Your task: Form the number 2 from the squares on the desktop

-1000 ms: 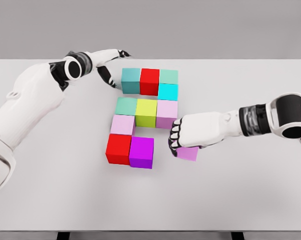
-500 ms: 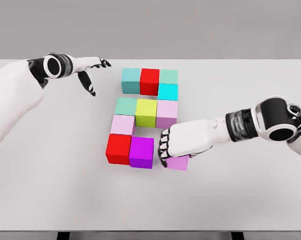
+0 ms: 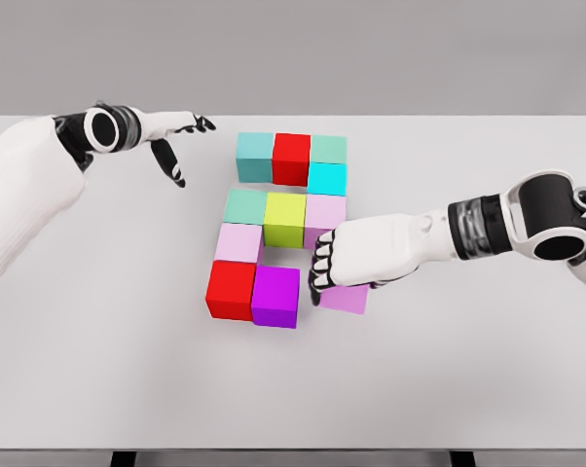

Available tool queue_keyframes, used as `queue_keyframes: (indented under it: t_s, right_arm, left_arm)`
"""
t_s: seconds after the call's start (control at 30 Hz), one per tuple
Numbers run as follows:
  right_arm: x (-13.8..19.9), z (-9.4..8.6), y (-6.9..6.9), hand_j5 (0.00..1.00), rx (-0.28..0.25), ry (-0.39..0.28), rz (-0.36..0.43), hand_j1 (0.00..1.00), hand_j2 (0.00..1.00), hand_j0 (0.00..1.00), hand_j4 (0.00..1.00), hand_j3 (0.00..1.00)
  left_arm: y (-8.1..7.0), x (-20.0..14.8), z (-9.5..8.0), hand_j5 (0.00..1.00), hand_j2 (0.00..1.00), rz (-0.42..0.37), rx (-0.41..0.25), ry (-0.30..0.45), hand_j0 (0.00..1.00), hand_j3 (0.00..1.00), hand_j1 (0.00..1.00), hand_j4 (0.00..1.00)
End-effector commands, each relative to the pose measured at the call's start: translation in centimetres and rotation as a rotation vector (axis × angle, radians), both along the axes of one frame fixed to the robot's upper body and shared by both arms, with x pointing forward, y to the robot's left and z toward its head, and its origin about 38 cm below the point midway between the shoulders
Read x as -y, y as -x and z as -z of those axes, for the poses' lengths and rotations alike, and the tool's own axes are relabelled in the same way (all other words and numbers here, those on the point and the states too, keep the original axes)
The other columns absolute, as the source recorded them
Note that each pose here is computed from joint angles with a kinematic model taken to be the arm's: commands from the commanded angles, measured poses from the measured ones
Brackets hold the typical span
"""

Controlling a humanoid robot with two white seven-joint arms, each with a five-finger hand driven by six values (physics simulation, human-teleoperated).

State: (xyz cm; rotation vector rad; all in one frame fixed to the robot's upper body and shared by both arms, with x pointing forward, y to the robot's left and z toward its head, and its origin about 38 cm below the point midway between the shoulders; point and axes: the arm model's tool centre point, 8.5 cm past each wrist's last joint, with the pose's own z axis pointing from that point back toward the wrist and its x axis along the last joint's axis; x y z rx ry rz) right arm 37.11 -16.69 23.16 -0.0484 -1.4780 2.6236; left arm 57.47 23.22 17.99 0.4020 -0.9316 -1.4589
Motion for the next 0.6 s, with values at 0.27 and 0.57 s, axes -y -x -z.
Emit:
queue_keyframes:
  t_s: [0.27,0.57]
  right_arm:
    - [4.0,-4.3,-1.4,1.0,0.026,-0.091,0.118,1.0,1.0,1.0,1.0,1.0]
    - [13.0,-2.5,-0.4,1.0,0.023,0.099,0.306,1.0,1.0,1.0,1.0,1.0]
  left_arm:
    - [0.0,0.0,0.0,1.0,1.0,0.0,0.002,0.0,1.0,1.0,1.0,1.0]
    - [0.0,0.0,1.1,1.0,1.0,0.007,-0.004,-0.103,1.0,1.0,1.0,1.0]
